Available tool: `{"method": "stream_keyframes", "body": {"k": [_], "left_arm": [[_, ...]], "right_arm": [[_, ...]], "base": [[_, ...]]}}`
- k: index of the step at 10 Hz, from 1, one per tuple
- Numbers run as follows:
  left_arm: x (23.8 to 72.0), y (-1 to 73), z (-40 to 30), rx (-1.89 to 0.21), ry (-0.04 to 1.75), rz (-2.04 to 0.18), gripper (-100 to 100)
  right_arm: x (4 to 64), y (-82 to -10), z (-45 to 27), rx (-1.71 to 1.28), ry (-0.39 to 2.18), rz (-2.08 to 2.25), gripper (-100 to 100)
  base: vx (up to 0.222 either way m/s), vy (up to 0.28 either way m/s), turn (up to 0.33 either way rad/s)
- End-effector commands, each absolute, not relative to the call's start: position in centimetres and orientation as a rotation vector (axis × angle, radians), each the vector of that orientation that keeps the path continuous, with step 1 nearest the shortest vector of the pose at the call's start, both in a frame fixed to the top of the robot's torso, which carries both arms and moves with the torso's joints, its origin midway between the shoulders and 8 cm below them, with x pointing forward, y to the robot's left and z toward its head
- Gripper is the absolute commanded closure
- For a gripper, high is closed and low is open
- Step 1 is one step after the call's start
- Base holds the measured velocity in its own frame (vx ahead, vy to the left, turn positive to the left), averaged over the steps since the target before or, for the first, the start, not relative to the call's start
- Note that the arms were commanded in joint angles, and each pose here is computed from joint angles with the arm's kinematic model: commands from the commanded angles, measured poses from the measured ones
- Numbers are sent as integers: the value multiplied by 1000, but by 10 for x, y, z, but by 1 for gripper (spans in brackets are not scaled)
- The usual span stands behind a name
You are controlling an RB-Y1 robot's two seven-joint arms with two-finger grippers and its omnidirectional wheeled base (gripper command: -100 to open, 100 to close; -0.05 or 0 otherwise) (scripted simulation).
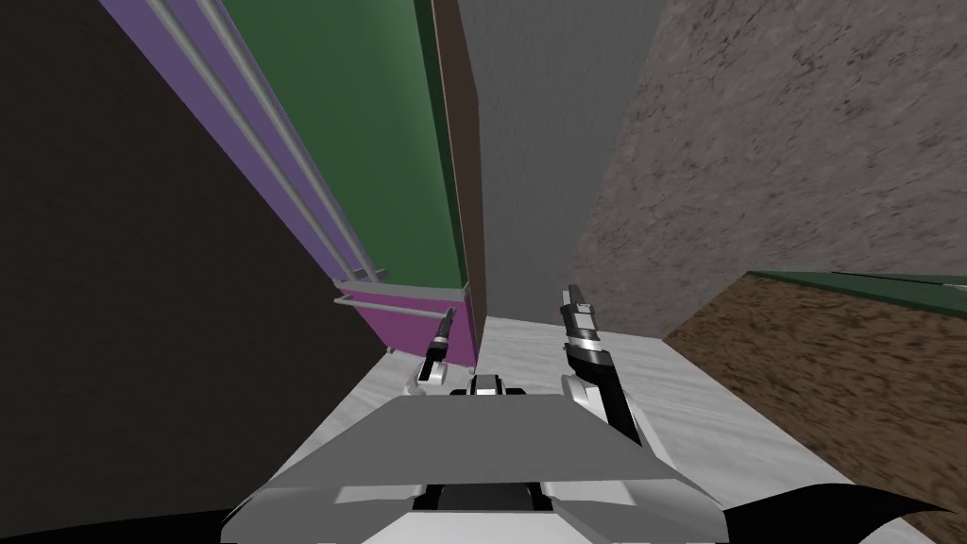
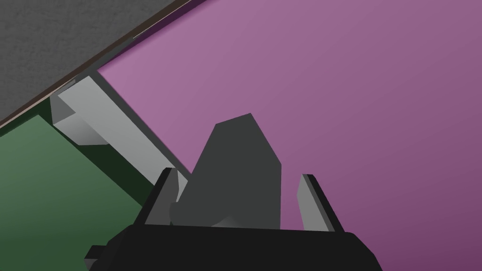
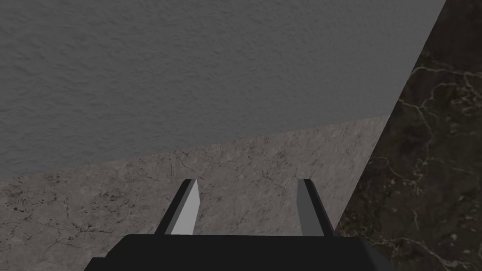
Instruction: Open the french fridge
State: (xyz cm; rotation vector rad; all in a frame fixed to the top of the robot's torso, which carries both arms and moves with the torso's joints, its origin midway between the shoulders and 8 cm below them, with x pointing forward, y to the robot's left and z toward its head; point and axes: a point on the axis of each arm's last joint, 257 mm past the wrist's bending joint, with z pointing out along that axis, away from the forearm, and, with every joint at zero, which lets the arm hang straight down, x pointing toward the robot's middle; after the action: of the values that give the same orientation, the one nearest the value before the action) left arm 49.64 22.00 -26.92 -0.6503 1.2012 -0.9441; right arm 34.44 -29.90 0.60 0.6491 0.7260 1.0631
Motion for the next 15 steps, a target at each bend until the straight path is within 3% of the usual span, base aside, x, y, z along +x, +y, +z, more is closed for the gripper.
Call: {"method": "stream_keyframes", "body": {"k": [1, 11, 15], "left_arm": [[478, 229, -272, -662, 1212, -946, 100], [414, 201, -269, -630, 1282, -1062, 100], [451, 204, -257, -599, 1242, -1046, 100]], "right_arm": [[344, -299, 6, 649, 726, 1063, 0], [344, -299, 6, 649, 726, 1063, 0], [345, -299, 6, 649, 726, 1063, 0]], "base": [[52, -28, -14], [65, -47, 111], [-79, 18, 16]]}}
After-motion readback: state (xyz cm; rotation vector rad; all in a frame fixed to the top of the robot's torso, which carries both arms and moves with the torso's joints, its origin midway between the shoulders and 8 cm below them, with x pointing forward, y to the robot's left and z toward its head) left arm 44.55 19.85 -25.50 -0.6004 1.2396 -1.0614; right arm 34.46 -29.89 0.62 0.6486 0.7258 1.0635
